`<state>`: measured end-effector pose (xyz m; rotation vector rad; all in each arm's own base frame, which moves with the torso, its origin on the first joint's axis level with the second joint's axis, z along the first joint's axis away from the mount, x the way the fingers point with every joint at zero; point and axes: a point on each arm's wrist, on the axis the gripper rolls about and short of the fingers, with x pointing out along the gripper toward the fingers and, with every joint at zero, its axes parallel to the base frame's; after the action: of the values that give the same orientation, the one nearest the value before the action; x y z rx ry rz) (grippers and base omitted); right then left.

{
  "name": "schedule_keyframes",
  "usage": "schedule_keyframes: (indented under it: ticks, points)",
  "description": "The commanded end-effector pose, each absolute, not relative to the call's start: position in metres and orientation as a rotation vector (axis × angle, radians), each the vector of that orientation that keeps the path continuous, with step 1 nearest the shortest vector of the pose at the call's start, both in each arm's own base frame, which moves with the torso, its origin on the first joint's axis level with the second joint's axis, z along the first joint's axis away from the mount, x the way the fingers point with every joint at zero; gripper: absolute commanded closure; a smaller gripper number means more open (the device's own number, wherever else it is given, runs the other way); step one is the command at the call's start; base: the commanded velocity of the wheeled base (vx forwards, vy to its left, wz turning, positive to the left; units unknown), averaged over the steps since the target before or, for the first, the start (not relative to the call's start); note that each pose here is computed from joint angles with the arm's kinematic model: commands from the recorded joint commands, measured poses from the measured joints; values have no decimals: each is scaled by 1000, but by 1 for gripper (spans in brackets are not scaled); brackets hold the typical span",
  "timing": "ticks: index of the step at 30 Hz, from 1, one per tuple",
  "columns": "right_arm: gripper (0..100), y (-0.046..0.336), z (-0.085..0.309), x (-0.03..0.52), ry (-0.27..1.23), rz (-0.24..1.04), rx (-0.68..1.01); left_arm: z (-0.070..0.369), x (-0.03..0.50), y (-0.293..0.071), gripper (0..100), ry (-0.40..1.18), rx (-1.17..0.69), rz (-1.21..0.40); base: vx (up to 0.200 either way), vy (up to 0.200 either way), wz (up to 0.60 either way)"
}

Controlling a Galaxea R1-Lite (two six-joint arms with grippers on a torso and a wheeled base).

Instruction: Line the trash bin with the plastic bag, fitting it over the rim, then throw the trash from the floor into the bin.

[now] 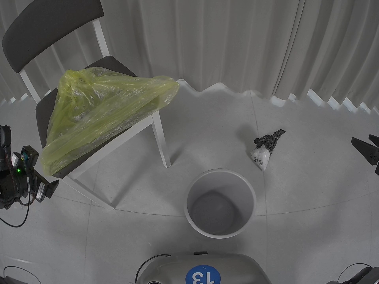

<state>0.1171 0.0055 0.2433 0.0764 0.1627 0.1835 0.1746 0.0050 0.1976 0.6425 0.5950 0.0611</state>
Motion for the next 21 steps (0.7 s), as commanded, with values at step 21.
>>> schedule_keyframes:
  ticks: [21]
  points:
    - [0, 6, 243, 133, 181, 182, 88, 194, 221, 32, 0, 577, 632, 189, 0, 0, 0]
